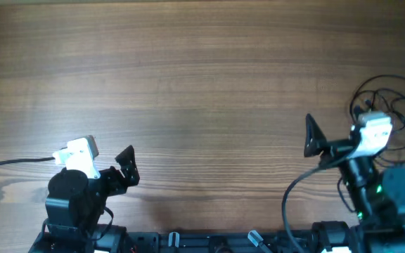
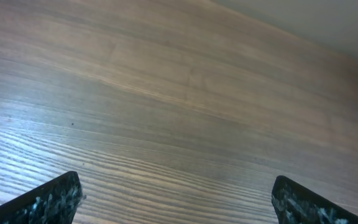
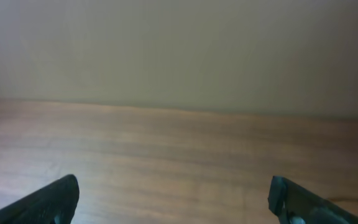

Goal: Untangle cables

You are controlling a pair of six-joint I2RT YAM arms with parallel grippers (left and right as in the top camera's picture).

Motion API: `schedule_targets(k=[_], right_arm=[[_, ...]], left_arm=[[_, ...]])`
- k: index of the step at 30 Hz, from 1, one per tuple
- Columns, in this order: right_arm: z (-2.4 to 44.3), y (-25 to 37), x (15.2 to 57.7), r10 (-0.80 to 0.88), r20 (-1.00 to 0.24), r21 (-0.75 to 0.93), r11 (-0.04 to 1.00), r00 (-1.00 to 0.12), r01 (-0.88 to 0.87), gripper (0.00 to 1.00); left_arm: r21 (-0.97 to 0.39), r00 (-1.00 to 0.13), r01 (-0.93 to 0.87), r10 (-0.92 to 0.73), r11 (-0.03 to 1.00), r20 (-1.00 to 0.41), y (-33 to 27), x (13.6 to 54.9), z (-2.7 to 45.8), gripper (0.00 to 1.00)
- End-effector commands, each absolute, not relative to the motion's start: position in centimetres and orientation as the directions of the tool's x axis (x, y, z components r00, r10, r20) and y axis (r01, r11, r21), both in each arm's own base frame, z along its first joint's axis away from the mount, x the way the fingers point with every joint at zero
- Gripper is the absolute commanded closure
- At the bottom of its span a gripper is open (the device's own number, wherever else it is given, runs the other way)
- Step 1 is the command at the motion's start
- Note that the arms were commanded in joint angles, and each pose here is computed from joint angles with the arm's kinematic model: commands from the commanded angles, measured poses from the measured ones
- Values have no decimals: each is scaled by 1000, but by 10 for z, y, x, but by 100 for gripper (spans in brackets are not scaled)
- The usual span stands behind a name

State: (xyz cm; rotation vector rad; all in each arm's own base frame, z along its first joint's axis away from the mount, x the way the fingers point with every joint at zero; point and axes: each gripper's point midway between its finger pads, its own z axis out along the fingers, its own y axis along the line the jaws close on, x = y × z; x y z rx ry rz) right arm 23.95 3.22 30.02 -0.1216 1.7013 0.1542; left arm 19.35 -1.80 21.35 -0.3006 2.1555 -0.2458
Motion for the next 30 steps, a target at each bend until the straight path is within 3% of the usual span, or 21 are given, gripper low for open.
schedule_targets(k=[1,4,17,20,22,26,28,30], right_arm=[[300,40,228,5,-1000,-2,976,31,-217,0],[302,41,223,11,-988,-24,975,156,-223,0],[285,42,216,32,-893,-68,976,448,-206,0],[281,41,218,9,-898,-85,978,440,-193,0],[250,42,230,-90,-939,-155,973,332,-174,0],[196,43,242,-122,-986,-144,968,113,-205,0],[176,43,242,-126,-991,-130,968,33,-214,0],[177,39,243,-128,-991,-132,973,34,-191,0]], left_arm=[[-293,-553,-120,-309,949,-774,-19,193,211,0],[-293,-553,-120,-309,949,-774,-19,193,211,0],[-293,-553,-120,-309,949,-774,-19,193,211,0],[-293,-553,-120,-309,949,-774,-19,193,211,0],[-293,-553,-120,-309,949,-774,-19,193,211,0],[-293,-553,-120,-309,949,-774,-19,193,211,0],[-293,-553,-120,-309,949,-774,-19,193,211,0],[-293,-553,-120,-309,949,-774,-19,193,211,0]])
